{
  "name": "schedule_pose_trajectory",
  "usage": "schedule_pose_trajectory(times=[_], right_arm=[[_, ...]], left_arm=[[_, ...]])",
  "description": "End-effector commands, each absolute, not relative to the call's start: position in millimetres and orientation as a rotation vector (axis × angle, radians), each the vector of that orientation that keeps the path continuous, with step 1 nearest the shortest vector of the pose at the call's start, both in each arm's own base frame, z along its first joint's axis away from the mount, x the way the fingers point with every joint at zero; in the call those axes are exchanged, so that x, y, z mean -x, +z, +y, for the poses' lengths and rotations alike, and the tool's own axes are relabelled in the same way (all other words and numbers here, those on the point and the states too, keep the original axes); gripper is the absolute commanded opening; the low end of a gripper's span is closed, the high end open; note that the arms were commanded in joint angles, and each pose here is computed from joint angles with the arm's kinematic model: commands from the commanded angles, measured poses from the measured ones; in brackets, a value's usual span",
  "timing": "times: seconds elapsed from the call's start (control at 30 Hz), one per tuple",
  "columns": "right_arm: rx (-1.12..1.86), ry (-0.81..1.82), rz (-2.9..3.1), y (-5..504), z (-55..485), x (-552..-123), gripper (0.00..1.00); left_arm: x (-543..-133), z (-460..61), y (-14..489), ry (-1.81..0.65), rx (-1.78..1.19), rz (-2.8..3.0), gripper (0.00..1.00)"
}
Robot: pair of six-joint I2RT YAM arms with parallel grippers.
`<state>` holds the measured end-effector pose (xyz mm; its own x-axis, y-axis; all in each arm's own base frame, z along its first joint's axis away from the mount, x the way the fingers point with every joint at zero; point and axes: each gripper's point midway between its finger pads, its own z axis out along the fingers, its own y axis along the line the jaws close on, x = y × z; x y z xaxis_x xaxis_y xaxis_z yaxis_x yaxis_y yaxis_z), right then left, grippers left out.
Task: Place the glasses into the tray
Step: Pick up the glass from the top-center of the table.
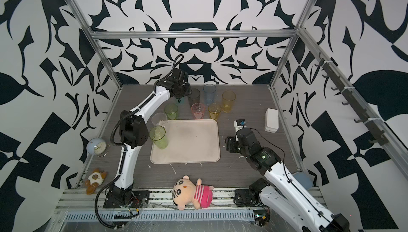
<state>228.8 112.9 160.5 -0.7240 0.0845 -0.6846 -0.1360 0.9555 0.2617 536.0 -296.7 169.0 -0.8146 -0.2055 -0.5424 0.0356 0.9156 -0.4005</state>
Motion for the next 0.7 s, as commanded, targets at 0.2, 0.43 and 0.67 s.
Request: schedule_pose_trajectory(times=[0.2,0.43,0.67], right_arm=[[0.035,0.373,2.335,162.7,111.1,-228.1,0.67],[0.033,0.37,2.339,162.2,110.5,-227.8,0.68],[0.032,0.376,2.342,162.3,111.2,-227.5,0.67]], left_arm=[[-536.6,-300.9,149.7,-0.497,0.167,2.513,0.47],[-537.1,-298.2,141.7,-0.474,0.183,2.528,0.47],[-536.7,-294.8,137.4,-0.451,0.198,2.536,0.44]])
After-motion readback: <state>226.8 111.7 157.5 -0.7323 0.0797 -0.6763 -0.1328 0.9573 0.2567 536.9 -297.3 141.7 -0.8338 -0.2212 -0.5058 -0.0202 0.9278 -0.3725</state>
